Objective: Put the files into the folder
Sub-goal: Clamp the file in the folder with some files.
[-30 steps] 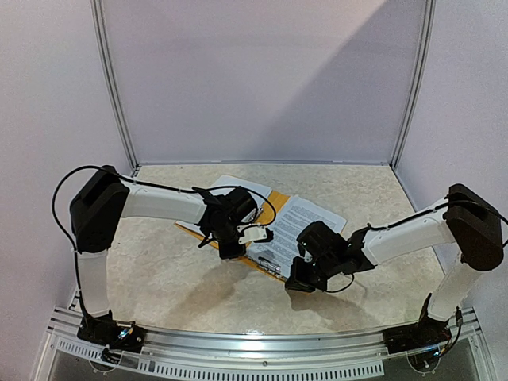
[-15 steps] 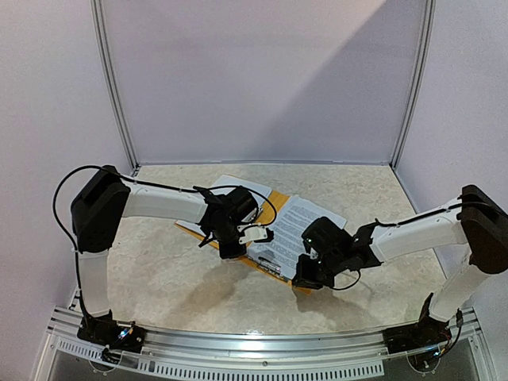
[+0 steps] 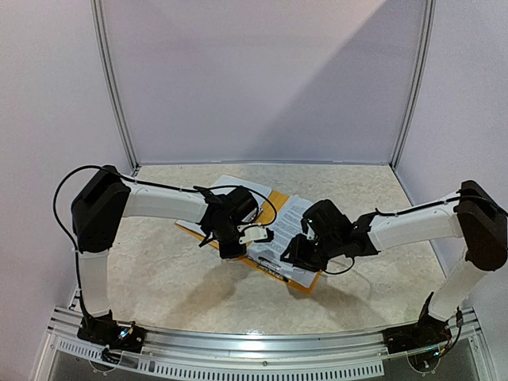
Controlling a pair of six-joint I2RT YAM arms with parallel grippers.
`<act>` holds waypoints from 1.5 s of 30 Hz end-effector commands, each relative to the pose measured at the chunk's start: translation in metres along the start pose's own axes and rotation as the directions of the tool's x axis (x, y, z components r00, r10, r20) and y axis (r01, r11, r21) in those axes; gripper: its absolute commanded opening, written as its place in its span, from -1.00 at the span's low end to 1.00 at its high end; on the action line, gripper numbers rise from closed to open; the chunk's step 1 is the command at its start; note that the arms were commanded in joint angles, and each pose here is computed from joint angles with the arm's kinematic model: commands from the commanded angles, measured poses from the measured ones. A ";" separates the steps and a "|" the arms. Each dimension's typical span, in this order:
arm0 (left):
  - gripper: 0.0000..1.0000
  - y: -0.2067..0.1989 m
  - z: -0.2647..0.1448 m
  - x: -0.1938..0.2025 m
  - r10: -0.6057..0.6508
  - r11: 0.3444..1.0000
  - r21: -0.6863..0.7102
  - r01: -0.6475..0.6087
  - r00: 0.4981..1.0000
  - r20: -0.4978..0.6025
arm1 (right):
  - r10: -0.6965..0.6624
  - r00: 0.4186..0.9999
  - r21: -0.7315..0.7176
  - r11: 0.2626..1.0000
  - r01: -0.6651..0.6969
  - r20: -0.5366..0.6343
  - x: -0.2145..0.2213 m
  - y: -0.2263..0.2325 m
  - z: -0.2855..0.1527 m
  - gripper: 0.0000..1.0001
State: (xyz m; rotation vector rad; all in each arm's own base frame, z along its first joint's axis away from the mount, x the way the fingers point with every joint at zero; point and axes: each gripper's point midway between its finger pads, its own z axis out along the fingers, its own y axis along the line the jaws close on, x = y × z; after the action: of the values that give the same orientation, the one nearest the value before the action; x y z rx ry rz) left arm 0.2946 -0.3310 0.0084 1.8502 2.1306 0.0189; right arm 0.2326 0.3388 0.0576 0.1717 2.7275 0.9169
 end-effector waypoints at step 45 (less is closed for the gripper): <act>-0.75 -0.038 0.027 0.022 0.038 0.991 0.131 -0.026 0.995 -0.094 | 0.010 0.997 0.147 0.989 0.001 -0.076 0.021 -0.043 0.020 -0.26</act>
State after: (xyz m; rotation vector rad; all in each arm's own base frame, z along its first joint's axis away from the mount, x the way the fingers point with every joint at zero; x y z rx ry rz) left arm 0.2948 -0.3312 0.0081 1.8556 2.1364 0.0206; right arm 0.2292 0.3382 0.0273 0.1534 2.8036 0.8407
